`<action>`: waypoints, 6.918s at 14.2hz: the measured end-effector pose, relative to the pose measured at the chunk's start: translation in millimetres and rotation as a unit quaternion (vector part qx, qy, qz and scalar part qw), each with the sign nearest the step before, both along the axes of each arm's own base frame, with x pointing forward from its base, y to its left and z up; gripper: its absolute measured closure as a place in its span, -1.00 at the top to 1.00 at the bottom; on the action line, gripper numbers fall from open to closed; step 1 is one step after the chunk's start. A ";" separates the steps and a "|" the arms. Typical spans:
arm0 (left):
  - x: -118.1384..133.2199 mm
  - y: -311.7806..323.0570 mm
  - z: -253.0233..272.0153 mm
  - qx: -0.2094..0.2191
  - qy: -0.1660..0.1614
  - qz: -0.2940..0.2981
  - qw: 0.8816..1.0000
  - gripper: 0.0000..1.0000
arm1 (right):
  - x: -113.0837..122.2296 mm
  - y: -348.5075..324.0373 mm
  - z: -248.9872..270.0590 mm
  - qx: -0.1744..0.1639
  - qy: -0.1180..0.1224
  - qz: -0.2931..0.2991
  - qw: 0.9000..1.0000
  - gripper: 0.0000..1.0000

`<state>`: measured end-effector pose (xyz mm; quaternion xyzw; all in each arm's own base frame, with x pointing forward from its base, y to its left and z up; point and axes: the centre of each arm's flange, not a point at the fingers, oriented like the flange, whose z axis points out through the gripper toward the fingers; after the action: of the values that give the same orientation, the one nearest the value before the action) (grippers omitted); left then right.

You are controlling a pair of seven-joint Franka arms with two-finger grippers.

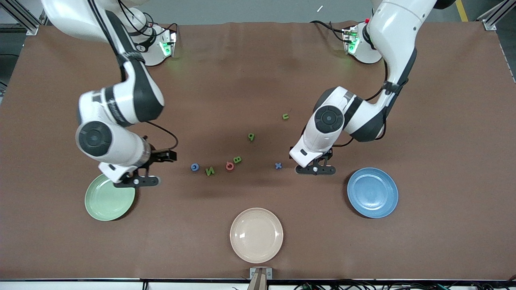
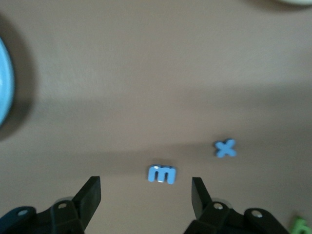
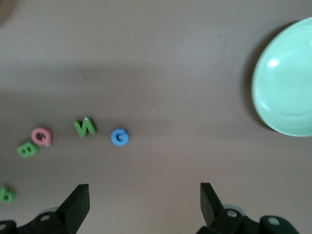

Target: Sort upper and lower case letters into plates

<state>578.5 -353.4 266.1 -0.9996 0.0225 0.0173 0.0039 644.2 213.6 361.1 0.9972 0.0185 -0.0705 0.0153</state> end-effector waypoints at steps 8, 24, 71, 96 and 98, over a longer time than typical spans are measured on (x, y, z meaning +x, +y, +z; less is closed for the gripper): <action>-16.6 -10.4 -79.5 -0.013 0.014 -0.011 1.000 0.40 | -40.3 29.5 -143.3 0.010 -0.040 -0.013 0.999 1.00; -0.9 14.1 -69.9 -0.017 -0.010 0.007 1.000 -0.19 | -63.5 46.7 -185.6 0.014 -0.072 -0.017 0.997 0.81; -4.7 -91.8 -90.1 -0.015 -0.024 0.089 0.996 -0.47 | 31.7 -40.2 -144.9 0.046 -0.063 0.116 0.990 0.59; 101.5 190.3 -29.3 0.023 0.037 0.081 0.996 0.85 | -26.5 85.2 -187.2 0.062 -0.068 0.188 0.978 0.40; 92.9 156.0 -15.6 0.008 0.034 0.083 0.996 0.82 | -27.5 87.3 -186.2 0.062 -0.067 0.175 0.980 -0.02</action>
<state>671.4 -197.4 250.5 -0.9967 -0.0611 0.0519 0.0098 616.8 300.9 174.9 0.9801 0.1957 0.0014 -0.0336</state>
